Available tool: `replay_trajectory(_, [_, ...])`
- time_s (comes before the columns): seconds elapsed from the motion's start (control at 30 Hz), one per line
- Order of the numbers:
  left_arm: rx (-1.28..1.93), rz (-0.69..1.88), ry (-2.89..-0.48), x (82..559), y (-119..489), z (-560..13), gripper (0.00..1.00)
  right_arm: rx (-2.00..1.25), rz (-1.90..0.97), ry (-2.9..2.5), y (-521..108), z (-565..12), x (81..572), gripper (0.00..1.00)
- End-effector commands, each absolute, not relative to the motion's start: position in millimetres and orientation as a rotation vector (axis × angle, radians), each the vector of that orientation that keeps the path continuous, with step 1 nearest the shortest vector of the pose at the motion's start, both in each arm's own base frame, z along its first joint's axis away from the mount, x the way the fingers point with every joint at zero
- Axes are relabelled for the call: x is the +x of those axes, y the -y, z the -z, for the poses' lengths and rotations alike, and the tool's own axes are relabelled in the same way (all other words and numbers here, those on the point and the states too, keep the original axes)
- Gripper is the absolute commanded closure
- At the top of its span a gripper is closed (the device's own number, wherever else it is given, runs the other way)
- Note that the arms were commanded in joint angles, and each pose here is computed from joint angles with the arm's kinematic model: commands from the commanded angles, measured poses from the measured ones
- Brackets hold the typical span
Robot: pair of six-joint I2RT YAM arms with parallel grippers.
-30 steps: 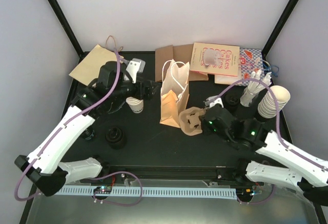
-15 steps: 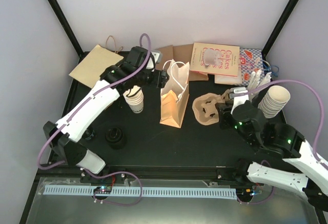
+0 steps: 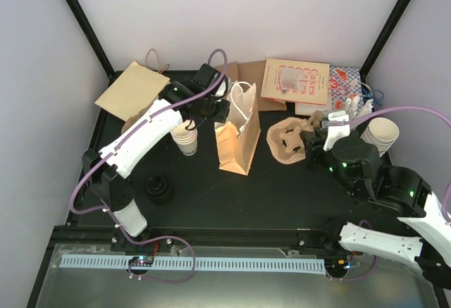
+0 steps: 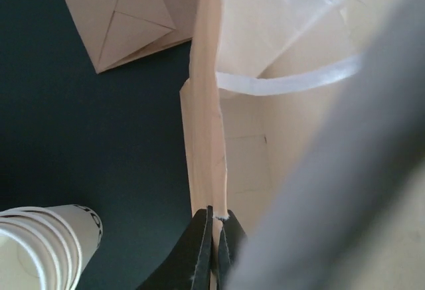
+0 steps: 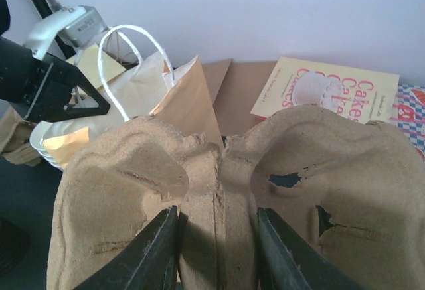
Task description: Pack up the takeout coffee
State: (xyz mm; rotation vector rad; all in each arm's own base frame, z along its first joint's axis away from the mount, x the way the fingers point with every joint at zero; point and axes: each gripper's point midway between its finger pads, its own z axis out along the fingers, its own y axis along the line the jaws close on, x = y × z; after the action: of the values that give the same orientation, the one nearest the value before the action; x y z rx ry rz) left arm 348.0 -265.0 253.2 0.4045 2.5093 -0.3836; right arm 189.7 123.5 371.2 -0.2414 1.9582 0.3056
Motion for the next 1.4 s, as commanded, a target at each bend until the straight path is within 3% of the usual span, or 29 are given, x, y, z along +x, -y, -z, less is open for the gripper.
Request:
replay_trajectory(0.0, [0.47, 0.3, -2.414, 346.0, 251.1, -293.7, 0.99, -0.257, -0.369, -1.878, -132.9, -401.0, 191.1, 0.66])
replay_trajectory(0.27, [0.658, 0.243, -2.163, 321.5, 242.0, -348.3, 0.98, -0.173, -0.359, -1.863, -136.0, -422.3, 202.2, 0.66])
replay_trajectory(0.5, [0.782, 0.199, -2.052, 291.4, 265.1, -336.6, 0.98, -0.034, -0.204, -1.783, -104.9, -451.2, 214.4, 0.7])
replay_trajectory(0.7, [0.808, 0.218, -2.055, 277.9, 276.3, -330.3, 0.98, -0.134, -0.093, -1.688, -111.5, -468.5, 223.2, 0.71])
replay_trajectory(1.1, [0.817, 0.242, -2.044, 268.7, 280.0, -334.4, 0.99, -0.415, -0.118, -1.696, -184.6, -430.6, 239.4, 0.74])
replay_trajectory(1.37, [0.791, 0.218, -2.051, 271.2, 275.8, -335.9, 0.98, -0.544, -0.228, -1.703, -204.7, -410.5, 220.5, 0.73])
